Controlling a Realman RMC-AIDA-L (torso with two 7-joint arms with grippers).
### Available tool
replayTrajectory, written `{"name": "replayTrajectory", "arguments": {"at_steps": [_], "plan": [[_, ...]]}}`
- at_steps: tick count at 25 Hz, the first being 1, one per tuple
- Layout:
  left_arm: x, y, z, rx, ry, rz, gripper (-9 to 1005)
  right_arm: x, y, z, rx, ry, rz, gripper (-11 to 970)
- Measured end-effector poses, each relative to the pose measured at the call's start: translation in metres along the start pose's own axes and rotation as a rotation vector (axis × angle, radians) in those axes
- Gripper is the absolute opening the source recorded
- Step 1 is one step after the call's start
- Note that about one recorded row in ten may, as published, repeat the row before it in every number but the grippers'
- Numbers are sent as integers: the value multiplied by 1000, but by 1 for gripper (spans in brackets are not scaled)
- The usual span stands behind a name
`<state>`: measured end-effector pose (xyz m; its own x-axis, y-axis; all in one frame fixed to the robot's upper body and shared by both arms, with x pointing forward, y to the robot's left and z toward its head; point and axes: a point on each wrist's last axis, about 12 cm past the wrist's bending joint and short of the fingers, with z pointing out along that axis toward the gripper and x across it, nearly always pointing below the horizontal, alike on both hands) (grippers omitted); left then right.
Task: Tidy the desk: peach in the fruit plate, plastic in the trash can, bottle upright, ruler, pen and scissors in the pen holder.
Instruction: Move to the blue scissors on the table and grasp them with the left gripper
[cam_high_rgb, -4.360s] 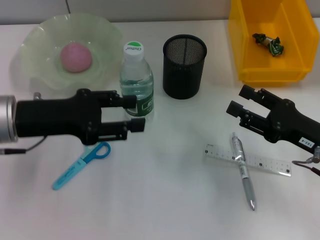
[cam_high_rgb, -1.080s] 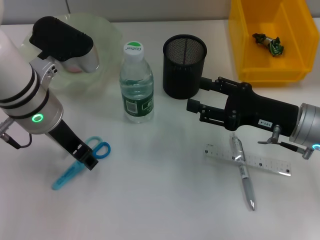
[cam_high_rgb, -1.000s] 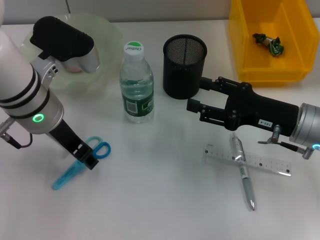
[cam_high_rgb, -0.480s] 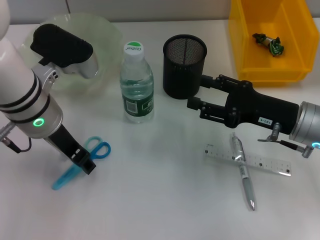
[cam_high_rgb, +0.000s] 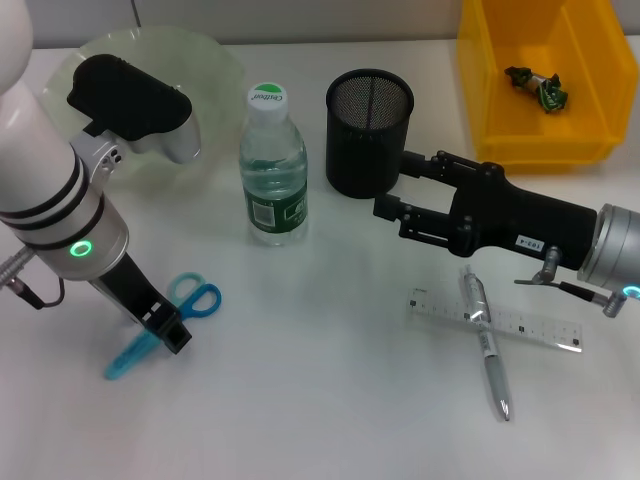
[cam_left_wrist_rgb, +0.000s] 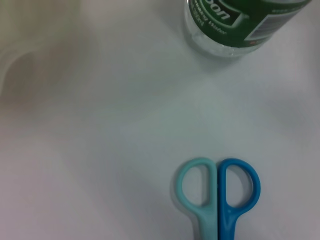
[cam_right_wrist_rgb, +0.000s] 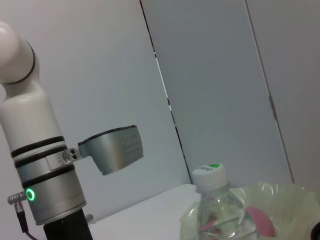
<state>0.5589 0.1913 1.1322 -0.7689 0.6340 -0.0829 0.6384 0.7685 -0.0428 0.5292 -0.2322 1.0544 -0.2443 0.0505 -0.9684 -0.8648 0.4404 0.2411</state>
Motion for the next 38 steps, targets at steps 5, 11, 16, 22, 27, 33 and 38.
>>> {"name": "replayTrajectory", "arguments": {"at_steps": [5, 11, 16, 22, 27, 33, 38], "plan": [[0, 1, 1, -8, 1, -2, 617, 0, 0, 0, 0, 0, 2, 740], [1, 3, 1, -26, 9, -3, 617, 0, 0, 0, 0, 0, 3, 740], [1, 3, 3, -17, 15, -4, 617, 0, 0, 0, 0, 0, 3, 740], [1, 3, 4, -12, 15, -1, 617, 1, 0, 0, 0, 0, 4, 741], [1, 2, 5, -9, 20, -1, 617, 1, 0, 0, 0, 0, 2, 741], [0, 2, 5, -9, 19, -1, 617, 1, 0, 0, 0, -1, 0, 741], [2, 3, 7, -5, 30, -6, 616, 0, 0, 0, 0, -2, 0, 741]]}}
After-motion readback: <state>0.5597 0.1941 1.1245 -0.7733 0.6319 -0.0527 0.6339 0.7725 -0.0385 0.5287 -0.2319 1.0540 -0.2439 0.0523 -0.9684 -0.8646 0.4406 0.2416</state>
